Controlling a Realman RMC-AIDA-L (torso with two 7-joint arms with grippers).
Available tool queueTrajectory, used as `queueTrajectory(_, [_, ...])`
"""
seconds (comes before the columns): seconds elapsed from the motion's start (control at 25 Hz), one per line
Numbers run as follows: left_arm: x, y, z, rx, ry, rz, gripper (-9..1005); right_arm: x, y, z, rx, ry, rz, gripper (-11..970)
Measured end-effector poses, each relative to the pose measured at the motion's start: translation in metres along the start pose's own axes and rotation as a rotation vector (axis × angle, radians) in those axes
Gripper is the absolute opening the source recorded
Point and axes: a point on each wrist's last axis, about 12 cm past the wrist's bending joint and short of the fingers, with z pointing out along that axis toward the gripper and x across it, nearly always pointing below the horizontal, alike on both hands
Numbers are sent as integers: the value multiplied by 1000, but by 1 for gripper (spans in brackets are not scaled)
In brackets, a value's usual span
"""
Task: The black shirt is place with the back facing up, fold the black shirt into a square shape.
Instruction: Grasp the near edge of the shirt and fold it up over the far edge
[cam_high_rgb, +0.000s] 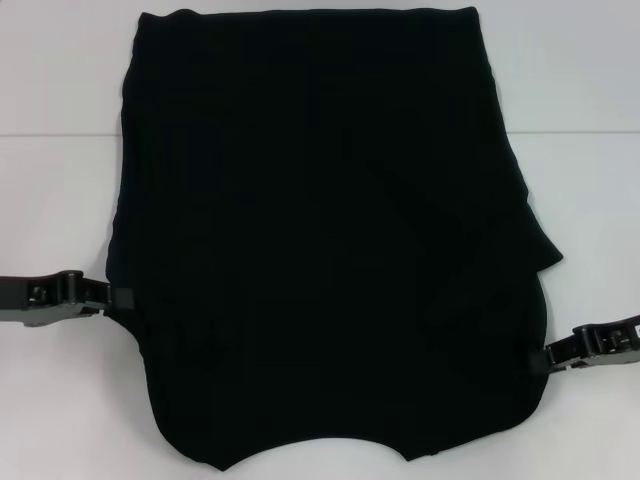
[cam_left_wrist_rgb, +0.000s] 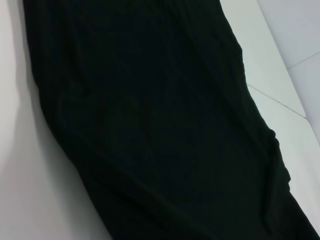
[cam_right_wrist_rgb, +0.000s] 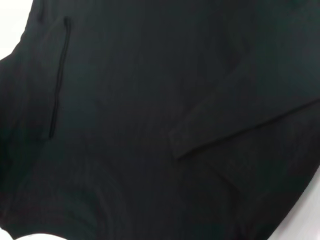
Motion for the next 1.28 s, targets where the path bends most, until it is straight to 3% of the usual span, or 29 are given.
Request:
queueTrajectory(0.08, [0, 0, 0, 0, 0, 1, 68, 1, -1, 0, 1, 1, 4, 403])
queueTrajectory(0.2, [-1, -1, 1, 0, 2, 3, 69, 2, -2, 0, 2, 2, 12, 158])
queueTrajectory(0.44, [0, -1, 1, 2, 5, 10, 69, 3, -4, -2, 3, -4, 26, 54])
queueTrajectory(0.56, [1, -3, 1, 13, 26, 17, 69, 7, -5, -5, -3, 8, 36, 54])
queueTrajectory(0.96, [19, -15, 5, 40, 287, 58, 69, 42, -19, -31, 15, 94, 153, 54])
queueTrajectory(1.28, [33, -20, 5, 53, 429, 65, 68, 71, -20, -32, 27, 189, 207, 54])
